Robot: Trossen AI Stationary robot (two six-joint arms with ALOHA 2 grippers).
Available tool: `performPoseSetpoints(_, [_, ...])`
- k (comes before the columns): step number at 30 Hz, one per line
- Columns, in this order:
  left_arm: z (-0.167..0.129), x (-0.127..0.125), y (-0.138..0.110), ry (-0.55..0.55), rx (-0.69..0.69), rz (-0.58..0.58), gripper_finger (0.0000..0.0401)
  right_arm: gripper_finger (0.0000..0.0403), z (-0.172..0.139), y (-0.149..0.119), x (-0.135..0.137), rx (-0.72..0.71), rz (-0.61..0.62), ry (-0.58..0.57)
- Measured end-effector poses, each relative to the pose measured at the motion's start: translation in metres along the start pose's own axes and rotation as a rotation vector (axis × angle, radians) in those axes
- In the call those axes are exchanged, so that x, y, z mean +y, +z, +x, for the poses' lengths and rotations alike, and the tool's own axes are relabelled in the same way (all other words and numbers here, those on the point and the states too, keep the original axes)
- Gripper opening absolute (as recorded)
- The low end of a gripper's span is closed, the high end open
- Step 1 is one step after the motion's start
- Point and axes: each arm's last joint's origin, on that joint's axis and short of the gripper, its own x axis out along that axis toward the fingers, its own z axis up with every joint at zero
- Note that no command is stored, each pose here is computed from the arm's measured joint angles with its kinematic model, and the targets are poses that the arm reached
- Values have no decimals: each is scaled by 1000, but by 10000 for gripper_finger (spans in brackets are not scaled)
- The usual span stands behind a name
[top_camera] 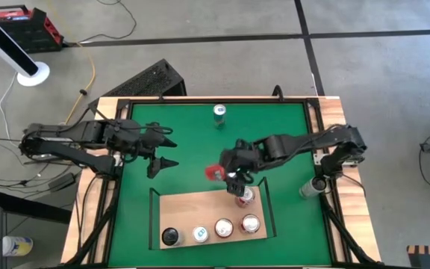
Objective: Place canned beverage on shelf
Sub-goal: Put the orange soda can on the shelf aligned with the other orange soda can
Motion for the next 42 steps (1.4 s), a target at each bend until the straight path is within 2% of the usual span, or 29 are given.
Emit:
performPoseSetpoints(7, [17, -4, 0, -21, 28, -3, 329, 322, 24, 13, 35, 102, -209, 22])
performPoseSetpoints(15, [25, -6, -1, -37, 45, -19, 329, 322, 53, 16, 57, 243, -358, 109])
performPoseSetpoints(23, [27, -7, -1, -38, 50, -53, 329, 322, 67, 6, 60, 367, -406, 112])
performPoseSetpoints(37, [27, -8, 1, -48, 26, -73, 329, 322, 65, 3, 65, 377, -410, 160])
performPoseSetpoints(42, [27, -8, 2, -50, 17, -68, 329, 336, 64, 1, 69, 379, -416, 168])
